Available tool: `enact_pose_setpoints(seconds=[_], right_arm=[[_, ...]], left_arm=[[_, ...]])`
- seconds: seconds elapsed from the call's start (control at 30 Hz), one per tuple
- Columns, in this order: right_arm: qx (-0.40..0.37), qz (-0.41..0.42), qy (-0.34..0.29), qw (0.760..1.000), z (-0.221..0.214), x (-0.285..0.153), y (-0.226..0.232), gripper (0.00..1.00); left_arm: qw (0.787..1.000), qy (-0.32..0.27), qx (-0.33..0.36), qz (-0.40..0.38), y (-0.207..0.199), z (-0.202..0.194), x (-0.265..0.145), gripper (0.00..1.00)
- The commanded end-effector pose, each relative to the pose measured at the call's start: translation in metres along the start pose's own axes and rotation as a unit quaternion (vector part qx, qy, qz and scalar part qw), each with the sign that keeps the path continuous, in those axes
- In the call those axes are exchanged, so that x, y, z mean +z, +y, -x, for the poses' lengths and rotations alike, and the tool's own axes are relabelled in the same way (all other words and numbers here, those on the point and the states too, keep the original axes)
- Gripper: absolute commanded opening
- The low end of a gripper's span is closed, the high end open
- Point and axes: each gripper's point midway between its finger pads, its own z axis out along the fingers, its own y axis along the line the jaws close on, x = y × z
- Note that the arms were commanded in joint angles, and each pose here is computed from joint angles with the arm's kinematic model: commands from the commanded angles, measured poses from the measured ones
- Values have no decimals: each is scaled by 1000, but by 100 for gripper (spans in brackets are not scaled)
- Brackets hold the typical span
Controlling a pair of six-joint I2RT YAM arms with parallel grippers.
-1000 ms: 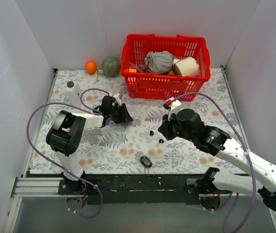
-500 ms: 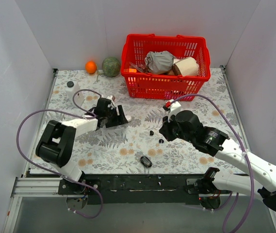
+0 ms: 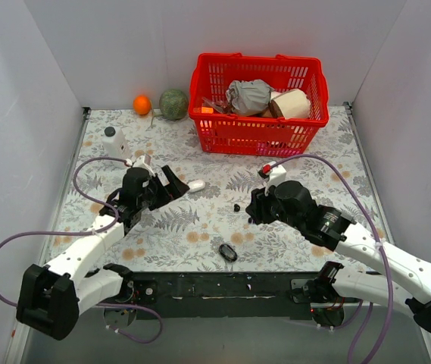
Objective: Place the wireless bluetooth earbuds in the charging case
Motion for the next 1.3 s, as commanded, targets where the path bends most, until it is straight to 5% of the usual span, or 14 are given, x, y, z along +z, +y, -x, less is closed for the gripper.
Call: enact_pose_setpoints(seconds=[0.0, 0.17, 0.3, 0.37, 0.5, 0.73, 1.0, 1.27], right_arm=[[22, -18, -38, 999, 15, 0, -5, 55], [20, -40, -26, 999, 5, 2, -15, 54], [26, -51, -24, 998, -2, 3, -20, 53], [30, -52, -24, 998, -3, 4, -20, 52], [37, -54, -23, 998, -4, 2, -21, 52], [40, -60, -33, 997, -3, -8, -25, 51], [42, -58, -38, 997, -4, -14, -27, 51], [41, -57, -32, 997, -6, -15, -26, 51]], left_arm=[[985, 104, 11, -138, -51, -52, -18, 98], [981, 111, 85, -135, -79, -92, -35, 98], [973, 141, 181, -26, -69, -149, -36, 98], [973, 83, 213, 38, -68, -140, -31, 98], [965, 89, 218, 115, -49, -157, -23, 98], [956, 144, 250, -48, -86, -181, -36, 98], [901, 245, 345, -95, -87, -232, -38, 98], [881, 265, 386, -68, -81, -248, -23, 98]])
